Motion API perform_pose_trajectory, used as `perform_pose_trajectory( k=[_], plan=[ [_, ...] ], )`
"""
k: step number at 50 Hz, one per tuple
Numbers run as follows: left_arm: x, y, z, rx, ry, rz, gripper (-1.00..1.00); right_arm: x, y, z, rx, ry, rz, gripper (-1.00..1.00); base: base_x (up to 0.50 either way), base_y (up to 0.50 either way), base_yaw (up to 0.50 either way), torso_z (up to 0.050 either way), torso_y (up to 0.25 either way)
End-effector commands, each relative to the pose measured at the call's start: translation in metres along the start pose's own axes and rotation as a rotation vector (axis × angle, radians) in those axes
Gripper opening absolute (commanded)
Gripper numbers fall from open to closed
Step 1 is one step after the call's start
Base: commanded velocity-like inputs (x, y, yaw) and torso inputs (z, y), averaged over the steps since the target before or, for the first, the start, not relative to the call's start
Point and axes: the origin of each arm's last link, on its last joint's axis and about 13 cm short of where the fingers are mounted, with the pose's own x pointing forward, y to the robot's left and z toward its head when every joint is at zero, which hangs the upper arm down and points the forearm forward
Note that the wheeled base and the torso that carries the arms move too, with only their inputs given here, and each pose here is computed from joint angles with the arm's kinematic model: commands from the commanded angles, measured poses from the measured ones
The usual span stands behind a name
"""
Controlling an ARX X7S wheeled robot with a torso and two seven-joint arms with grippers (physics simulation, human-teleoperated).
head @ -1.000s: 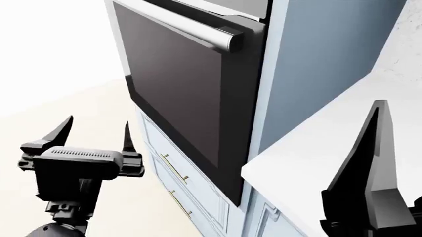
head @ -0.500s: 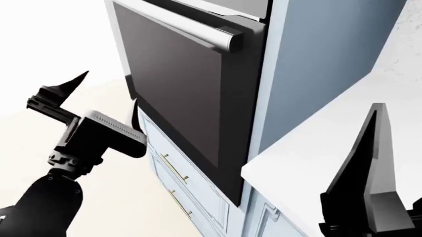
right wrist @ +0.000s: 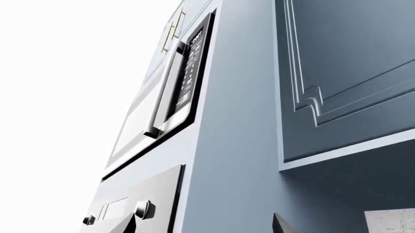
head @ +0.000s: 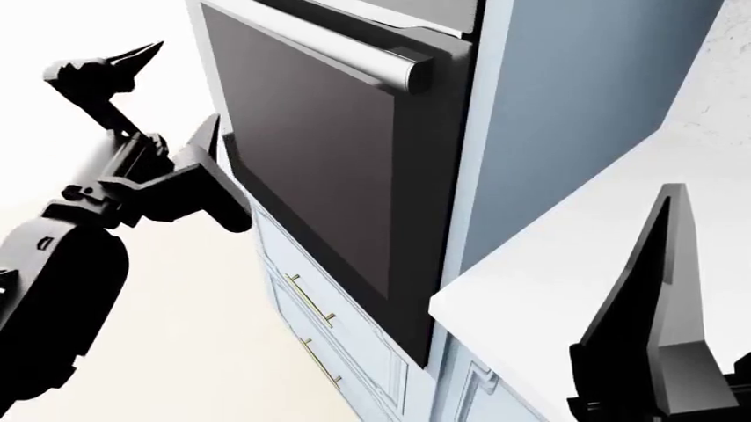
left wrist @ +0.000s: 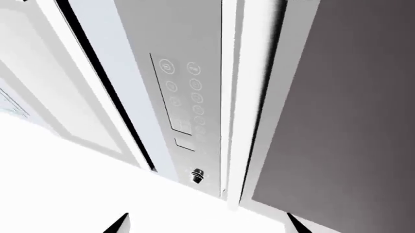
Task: Open the oven door
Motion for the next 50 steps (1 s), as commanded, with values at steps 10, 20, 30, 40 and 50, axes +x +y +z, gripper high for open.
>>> perform_pose_trajectory(
  k=[10, 20, 30, 40, 50],
  plan=[
    [0.046, 0.022, -0.009, 0.3, -0.19, -0.089, 1.0, 0.002, -0.002, -0.002, -0.003, 0.003, -0.005, 1.0, 0.0, 0.0, 0.0, 0.0, 0.0],
    [0.056, 0.025, -0.005, 0.331, -0.259, -0.253, 1.0, 0.0, 0.0, -0.001, -0.002, 0.004, -0.003, 1.0, 0.0, 0.0, 0.0, 0.0, 0.0],
    [0.075, 0.032, -0.009, 0.326, -0.237, -0.249, 1.0, -0.001, 0.0, -0.001, 0.002, 0.005, -0.002, 1.0, 0.0, 0.0, 0.0, 0.0, 0.0],
    [0.083, 0.035, -0.012, 0.327, -0.22, -0.234, 1.0, -0.001, -0.001, -0.002, 0.003, 0.007, -0.002, 1.0, 0.0, 0.0, 0.0, 0.0, 0.0],
    [0.088, 0.035, -0.009, 0.455, -0.289, -0.248, 1.0, -0.001, -0.001, -0.002, 0.002, 0.006, -0.002, 1.0, 0.0, 0.0, 0.0, 0.0, 0.0]
  ],
)
